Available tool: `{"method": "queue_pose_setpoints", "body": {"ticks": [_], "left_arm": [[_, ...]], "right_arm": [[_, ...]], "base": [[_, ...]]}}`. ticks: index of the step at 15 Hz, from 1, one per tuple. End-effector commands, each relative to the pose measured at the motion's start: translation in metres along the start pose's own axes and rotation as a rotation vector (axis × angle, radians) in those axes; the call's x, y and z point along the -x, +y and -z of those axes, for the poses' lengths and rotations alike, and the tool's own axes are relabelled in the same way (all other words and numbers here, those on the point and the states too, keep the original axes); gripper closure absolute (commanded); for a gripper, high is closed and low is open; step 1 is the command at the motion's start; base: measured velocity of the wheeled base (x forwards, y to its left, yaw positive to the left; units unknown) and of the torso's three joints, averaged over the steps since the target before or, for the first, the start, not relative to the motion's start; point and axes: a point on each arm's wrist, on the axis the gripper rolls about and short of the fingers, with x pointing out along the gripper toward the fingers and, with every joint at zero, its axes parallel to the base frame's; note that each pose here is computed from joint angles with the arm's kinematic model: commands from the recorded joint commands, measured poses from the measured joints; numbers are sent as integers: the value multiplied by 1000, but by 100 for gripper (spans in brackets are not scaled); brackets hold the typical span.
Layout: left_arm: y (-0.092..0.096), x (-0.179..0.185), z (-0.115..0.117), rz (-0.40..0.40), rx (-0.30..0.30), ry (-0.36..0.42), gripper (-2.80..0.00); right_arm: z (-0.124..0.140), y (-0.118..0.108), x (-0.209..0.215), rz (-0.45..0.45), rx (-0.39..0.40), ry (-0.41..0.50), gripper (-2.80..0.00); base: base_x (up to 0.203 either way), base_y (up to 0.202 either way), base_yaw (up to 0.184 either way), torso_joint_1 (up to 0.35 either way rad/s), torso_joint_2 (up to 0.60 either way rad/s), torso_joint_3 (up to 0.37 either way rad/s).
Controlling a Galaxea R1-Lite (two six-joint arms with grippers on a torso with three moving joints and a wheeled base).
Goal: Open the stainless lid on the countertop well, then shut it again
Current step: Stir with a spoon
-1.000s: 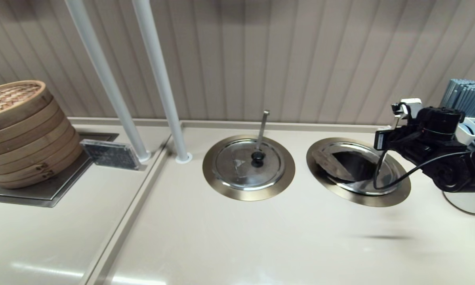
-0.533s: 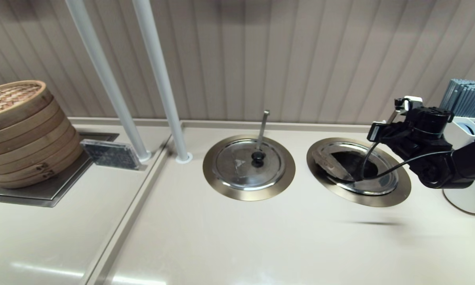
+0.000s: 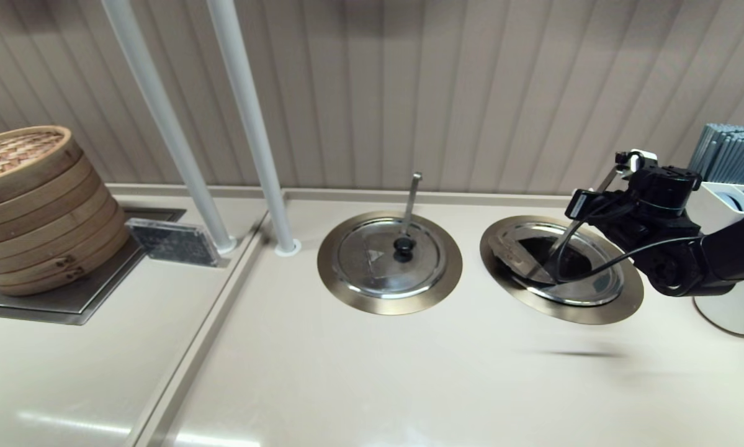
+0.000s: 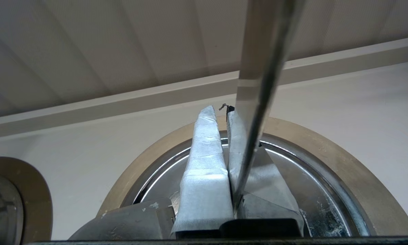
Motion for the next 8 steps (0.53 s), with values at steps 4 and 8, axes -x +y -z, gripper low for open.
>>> {"method": "queue_pose_setpoints", "body": {"ticks": [4,8], "left_arm": [[0,0,0,0,-1,0,0],[0,0,0,0,-1,1,0]], "right_arm": [[0,-10,2,25,79,2,0],[11,-14,-6,39,89,19,0]], "base": [[0,0,0,0,0,0],[0,0,0,0,0,0]]}}
